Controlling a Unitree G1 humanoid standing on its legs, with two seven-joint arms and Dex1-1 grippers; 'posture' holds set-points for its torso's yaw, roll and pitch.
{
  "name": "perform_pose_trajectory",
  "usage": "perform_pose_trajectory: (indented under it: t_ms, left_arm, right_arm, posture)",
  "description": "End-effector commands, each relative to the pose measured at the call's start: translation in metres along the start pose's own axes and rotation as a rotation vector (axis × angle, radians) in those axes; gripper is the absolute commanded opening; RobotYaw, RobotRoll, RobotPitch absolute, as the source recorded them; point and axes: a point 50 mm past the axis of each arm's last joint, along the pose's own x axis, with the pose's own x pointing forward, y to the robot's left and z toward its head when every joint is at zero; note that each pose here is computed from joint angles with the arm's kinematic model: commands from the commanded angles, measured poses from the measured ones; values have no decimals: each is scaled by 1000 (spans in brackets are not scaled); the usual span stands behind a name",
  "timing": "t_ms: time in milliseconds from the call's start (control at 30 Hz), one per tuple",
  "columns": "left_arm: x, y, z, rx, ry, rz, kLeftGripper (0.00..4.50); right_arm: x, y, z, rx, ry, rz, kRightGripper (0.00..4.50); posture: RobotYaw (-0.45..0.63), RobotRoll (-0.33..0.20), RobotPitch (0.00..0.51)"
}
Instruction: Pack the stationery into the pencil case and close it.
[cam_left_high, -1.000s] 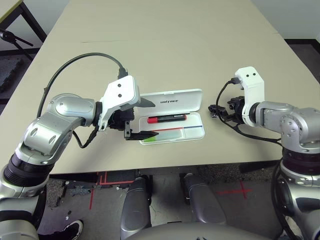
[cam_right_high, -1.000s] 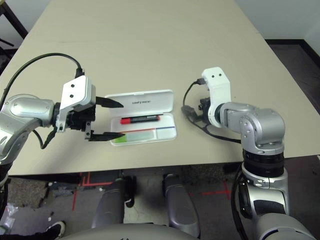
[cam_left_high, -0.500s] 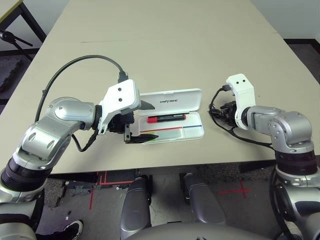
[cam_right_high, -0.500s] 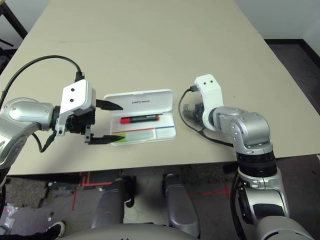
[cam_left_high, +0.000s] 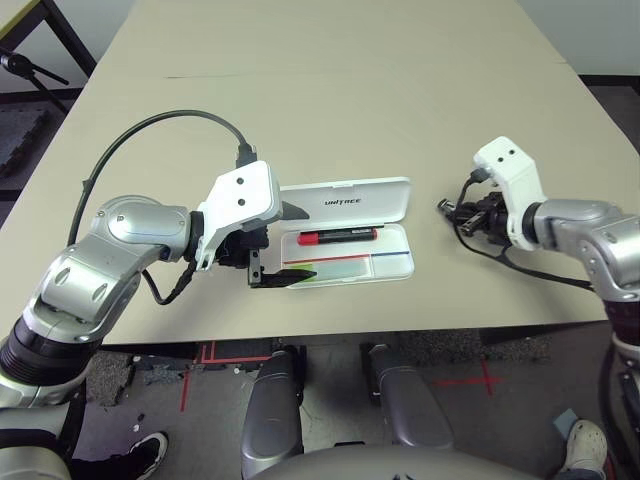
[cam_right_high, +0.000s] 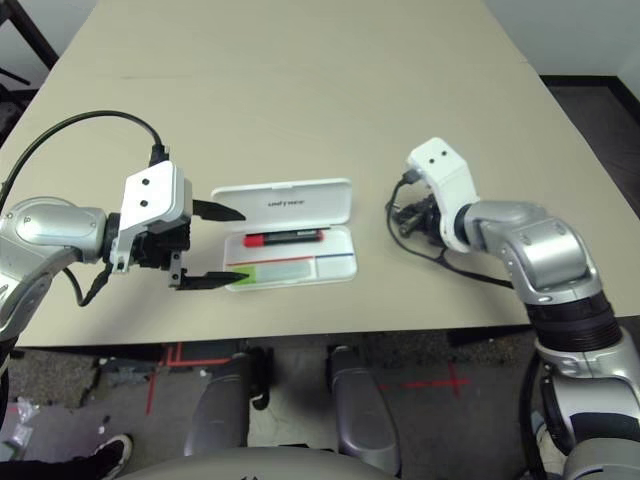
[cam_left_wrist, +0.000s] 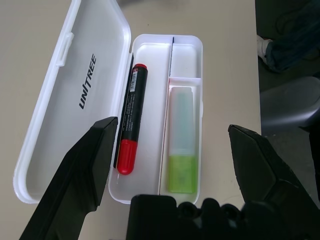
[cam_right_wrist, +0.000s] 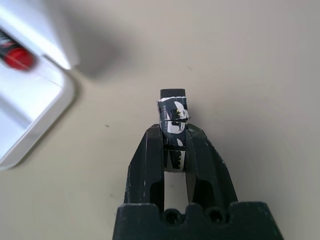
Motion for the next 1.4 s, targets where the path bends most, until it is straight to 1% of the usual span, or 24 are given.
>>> perform_pose_trajectory:
  t_ms: [33, 133, 333, 500, 733, 967, 1133, 1367, 1400]
  left_arm:
    - [1, -1, -2, 4, 16, -14, 4500]
    - [0, -1, -3, 3, 23, -10, 4500]
    - [0, -1, -4, 3, 29, -7, 4500]
    - [0, -1, -5, 4, 33, -4, 4500]
    - [1, -1, -6, 11, 43, 2, 4500]
    - [1, -1, -7, 9, 49, 10, 4500]
    - [1, -1, -8, 8, 54, 15, 4500]
    - [0, 0, -8, 10, 56, 21, 4500]
    - [0, 0, -8, 10, 56, 22, 4500]
  right_arm:
    - [-5, 4, 6, -120, -50, 150, 309]
    - [-12, 9, 11, -196, -81, 271, 309]
    - [-17, 21, 19, -313, -92, 425, 309]
    - [-10, 35, 28, -399, -119, 508, 309]
    - [6, 47, 22, -466, -96, 571, 309]
    - [19, 56, 16, -469, -94, 621, 309]
    - [24, 62, 12, -481, -78, 647, 309]
    - [30, 63, 9, -520, -53, 623, 309]
    - [31, 62, 10, -524, -54, 611, 659]
  posture:
    - [-97, 0, 216]
    - [-94, 0, 213]
    - [-92, 0, 210]
    - [-92, 0, 205]
    - [-86, 0, 201]
    - [-77, 0, 201]
    - [-75, 0, 200]
    - [-76, 0, 197]
    - [-76, 0, 197]
